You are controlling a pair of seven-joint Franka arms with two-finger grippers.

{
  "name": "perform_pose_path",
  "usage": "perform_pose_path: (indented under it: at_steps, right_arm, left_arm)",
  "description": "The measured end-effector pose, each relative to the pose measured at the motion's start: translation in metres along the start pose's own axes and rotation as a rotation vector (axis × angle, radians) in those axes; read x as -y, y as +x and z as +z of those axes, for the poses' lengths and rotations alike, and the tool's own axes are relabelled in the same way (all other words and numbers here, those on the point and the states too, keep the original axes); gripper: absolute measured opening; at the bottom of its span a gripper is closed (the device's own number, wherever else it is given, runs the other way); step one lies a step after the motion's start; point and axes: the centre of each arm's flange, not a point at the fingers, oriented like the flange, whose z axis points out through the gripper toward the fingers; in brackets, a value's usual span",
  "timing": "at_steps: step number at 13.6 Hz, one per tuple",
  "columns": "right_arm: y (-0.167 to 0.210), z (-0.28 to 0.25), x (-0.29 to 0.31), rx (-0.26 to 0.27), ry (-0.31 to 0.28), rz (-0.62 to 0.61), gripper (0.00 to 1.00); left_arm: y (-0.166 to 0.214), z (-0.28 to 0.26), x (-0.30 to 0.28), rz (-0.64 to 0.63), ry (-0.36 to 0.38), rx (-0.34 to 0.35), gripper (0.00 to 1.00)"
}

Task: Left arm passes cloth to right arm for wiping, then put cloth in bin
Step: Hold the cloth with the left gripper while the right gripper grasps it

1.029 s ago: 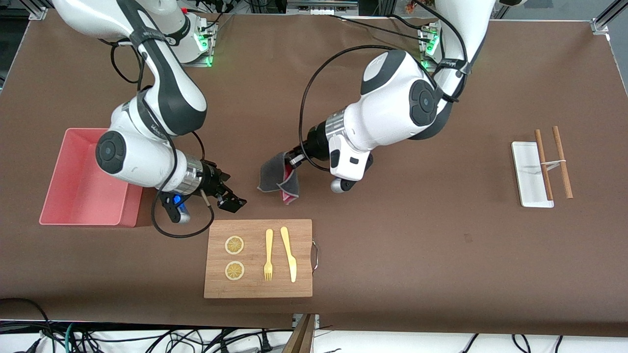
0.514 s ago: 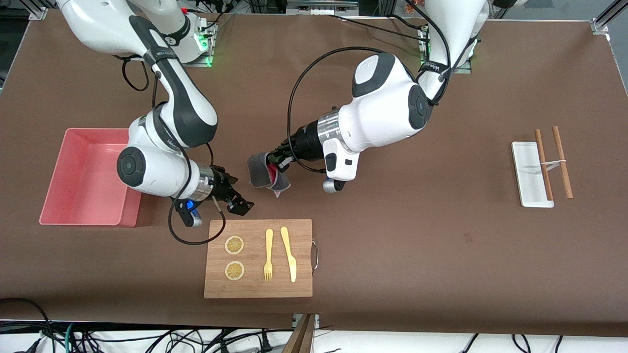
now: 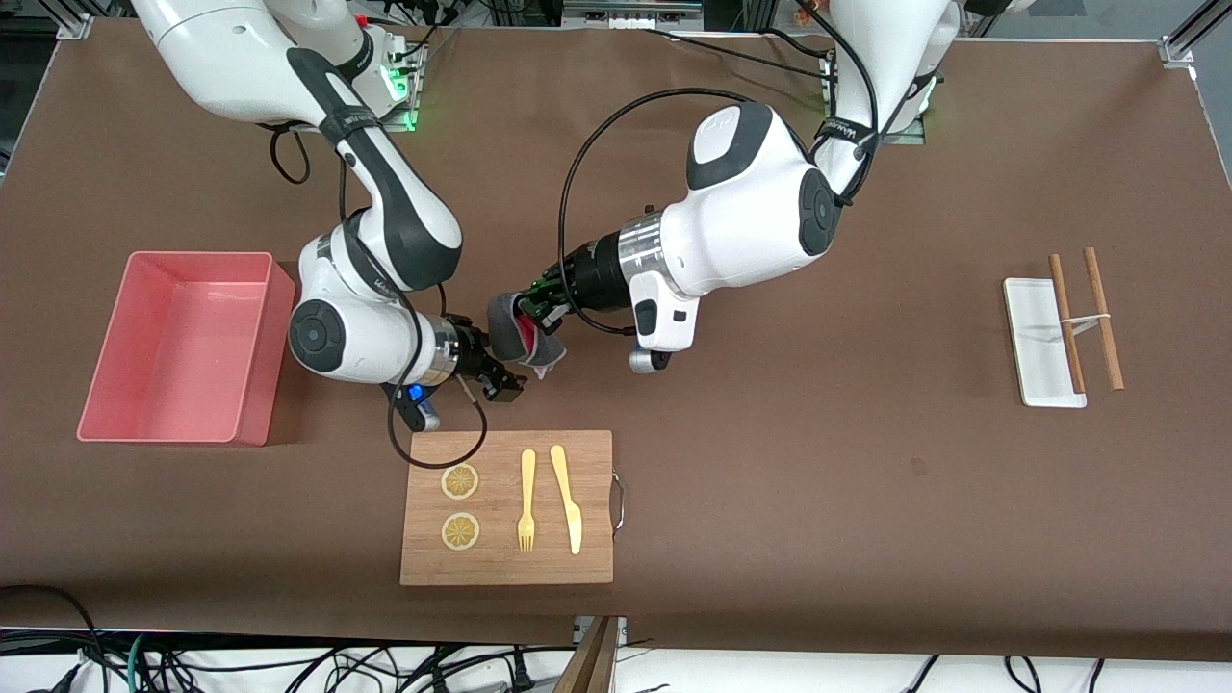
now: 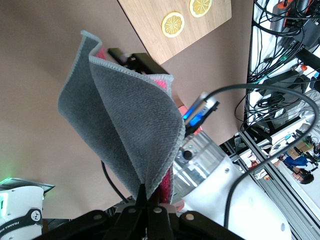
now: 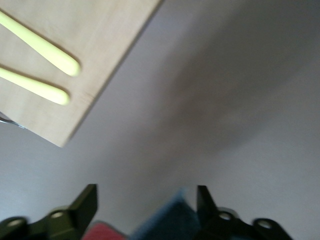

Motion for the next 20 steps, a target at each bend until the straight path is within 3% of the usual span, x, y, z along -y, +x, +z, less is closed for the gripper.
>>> perform_pose_path:
  at_steps: [3, 5, 6, 8, 19, 20]
  right_arm:
    - [-0.008, 0.008, -0.011, 0.045, -0.101, -0.005, 0.42]
    - [-0.013, 0.010, -0.016, 0.066, -0.150, -0.011, 0.36]
    - [-0.016, 0.010, -0.017, 0.073, -0.161, -0.016, 0.28]
    - [-0.021, 0.006, -0.017, 0.073, -0.161, -0.023, 0.03]
    - [-0.013, -0.002, -0.019, 0.071, -0.151, -0.013, 0.00]
    - [-0.009, -0.007, -0.018, 0.066, -0.140, -0.009, 0.06]
  left_arm:
    - [0.000, -0.001, 0.000, -0.004, -0.003, -0.001, 0.02]
    - [0.001, -0.001, -0.001, -0.006, -0.005, -0.003, 0.02]
    - [0.001, -0.001, -0.001, -0.007, -0.006, -0.003, 0.02]
    - [0.002, -0.002, -0.001, -0.008, -0.007, -0.004, 0.02]
    - [0.002, -0.005, -0.004, -0.010, -0.015, -0.006, 0.02]
    - [0.002, -0.006, -0.004, -0.011, -0.015, -0.006, 0.02]
